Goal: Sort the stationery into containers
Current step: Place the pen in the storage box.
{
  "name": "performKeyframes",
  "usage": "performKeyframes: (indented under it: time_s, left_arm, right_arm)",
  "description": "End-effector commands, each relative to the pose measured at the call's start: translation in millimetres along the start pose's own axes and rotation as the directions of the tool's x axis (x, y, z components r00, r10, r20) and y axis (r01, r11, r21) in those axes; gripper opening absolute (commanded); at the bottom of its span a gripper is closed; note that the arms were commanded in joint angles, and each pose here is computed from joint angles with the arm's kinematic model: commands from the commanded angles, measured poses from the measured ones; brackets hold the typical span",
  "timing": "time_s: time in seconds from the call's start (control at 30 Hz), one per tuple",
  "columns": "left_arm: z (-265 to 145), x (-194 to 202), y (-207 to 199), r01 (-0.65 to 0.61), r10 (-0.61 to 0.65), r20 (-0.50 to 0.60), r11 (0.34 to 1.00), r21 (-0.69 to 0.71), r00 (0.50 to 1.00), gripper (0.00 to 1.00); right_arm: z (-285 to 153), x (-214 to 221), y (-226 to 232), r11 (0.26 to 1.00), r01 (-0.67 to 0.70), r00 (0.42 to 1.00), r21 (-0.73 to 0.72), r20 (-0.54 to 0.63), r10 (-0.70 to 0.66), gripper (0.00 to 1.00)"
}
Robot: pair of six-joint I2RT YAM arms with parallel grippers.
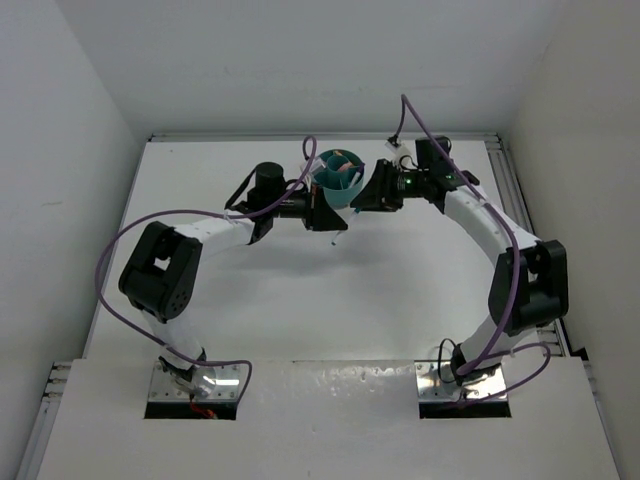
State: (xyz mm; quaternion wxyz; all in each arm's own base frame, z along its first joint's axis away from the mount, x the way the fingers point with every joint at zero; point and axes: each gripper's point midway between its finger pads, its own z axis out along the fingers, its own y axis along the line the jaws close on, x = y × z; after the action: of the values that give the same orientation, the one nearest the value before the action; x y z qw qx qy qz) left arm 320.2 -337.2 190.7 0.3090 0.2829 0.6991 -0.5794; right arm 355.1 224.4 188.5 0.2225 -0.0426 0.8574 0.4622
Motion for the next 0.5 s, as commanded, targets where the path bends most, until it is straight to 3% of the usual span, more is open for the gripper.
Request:
performKeyframes:
  time_s: [0.0, 0.2, 0.27, 0.37, 0.47]
  left_arm:
    - [3.7, -16.5, -11.5, -0.048, 0.047, 0.031, 0.998, 0.044, 0.998, 0.0]
    - [2.4, -20.0, -12.0, -0.061, 0.06, 0.037, 0.997, 0.046, 0.998, 0.0]
    - [1.8, -20.3, -11.6, -0.06, 0.058, 0.038, 0.997, 0.044, 0.998, 0.17]
    - [-5.9, -22.7, -8.7, -0.065, 0.064, 0.05, 0.998, 0.014, 0.997, 0.58]
    - [-28.6, -36.6, 3.0, -0.086, 0.092, 0.095, 0.994, -0.074, 0.991, 0.73]
  right_arm:
    - [4.6, -16.9, 12.7, 0.995, 0.099, 0.994, -0.001, 0.045, -0.099, 0.36]
    - [9.8, -14.0, 13.2, 0.991, 0.136, 0.99, 0.015, 0.032, -0.137, 0.15]
    - [9.7, -16.1, 12.4, 0.99, 0.142, 0.989, 0.025, 0.032, -0.143, 0.1]
    - [7.0, -27.1, 10.2, 0.98, 0.187, 0.981, 0.063, 0.046, -0.19, 0.01]
    - [-3.2, -65.8, 15.1, 0.97, 0.224, 0.963, 0.094, 0.133, -0.235, 0.0]
